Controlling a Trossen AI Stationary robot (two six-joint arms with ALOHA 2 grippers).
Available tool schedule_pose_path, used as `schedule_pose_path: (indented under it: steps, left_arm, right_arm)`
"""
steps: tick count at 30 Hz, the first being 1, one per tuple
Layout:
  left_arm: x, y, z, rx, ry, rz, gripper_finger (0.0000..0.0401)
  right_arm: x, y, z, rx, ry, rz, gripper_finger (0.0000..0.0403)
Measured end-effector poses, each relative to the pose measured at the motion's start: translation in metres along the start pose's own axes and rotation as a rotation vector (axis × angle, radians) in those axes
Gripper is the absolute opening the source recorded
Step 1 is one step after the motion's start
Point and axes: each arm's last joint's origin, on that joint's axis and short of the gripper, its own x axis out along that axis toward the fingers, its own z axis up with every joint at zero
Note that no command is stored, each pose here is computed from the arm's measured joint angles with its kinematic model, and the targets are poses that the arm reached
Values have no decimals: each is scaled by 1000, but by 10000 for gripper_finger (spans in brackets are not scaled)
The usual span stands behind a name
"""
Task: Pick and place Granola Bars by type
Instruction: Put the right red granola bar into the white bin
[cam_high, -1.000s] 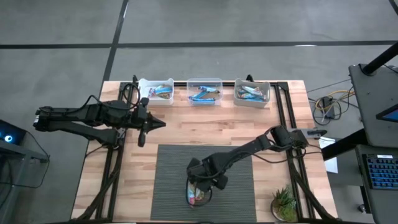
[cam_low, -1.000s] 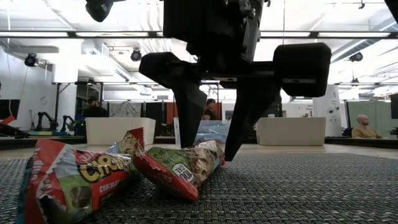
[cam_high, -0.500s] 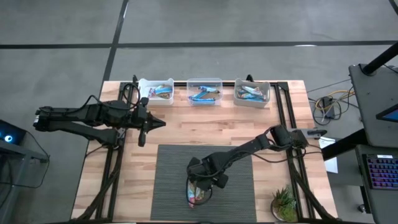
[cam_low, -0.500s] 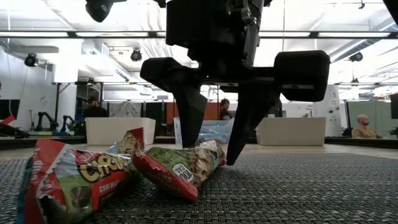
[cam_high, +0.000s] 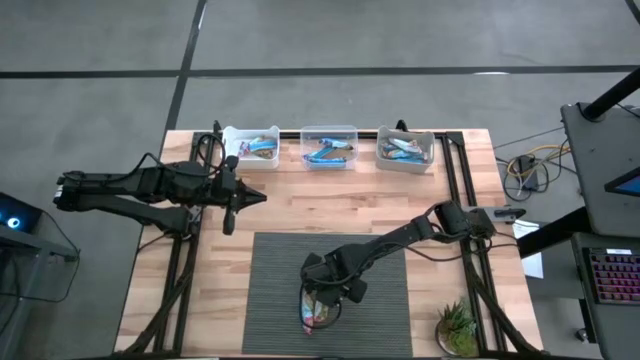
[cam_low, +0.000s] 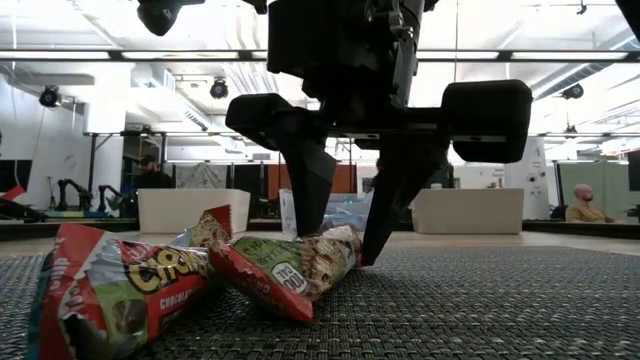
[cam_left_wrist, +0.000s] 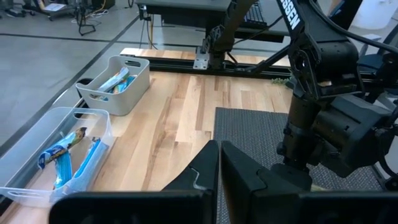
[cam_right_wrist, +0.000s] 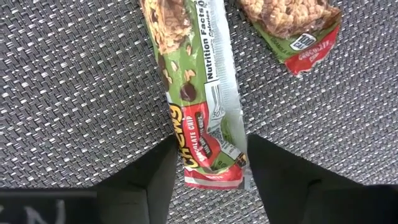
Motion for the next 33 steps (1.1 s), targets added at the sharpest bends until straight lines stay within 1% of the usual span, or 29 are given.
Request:
schedule_pose_path:
  steps: [12, 20, 25, 33]
  left_arm:
    - [0, 0, 0, 0, 0, 3, 0]
    - [0, 0, 0, 0, -1, 9, 0]
    - [0, 0, 0, 0, 0, 10, 0]
    - [0, 0, 0, 0, -1, 10, 0]
  right_arm:
    - [0, 2, 1, 1, -46, 54, 108]
    - [0, 2, 2, 4, -50, 59, 62]
    - [0, 2, 1, 4, -50, 59, 51]
    - [-6, -2, 5, 29, -58, 50, 49]
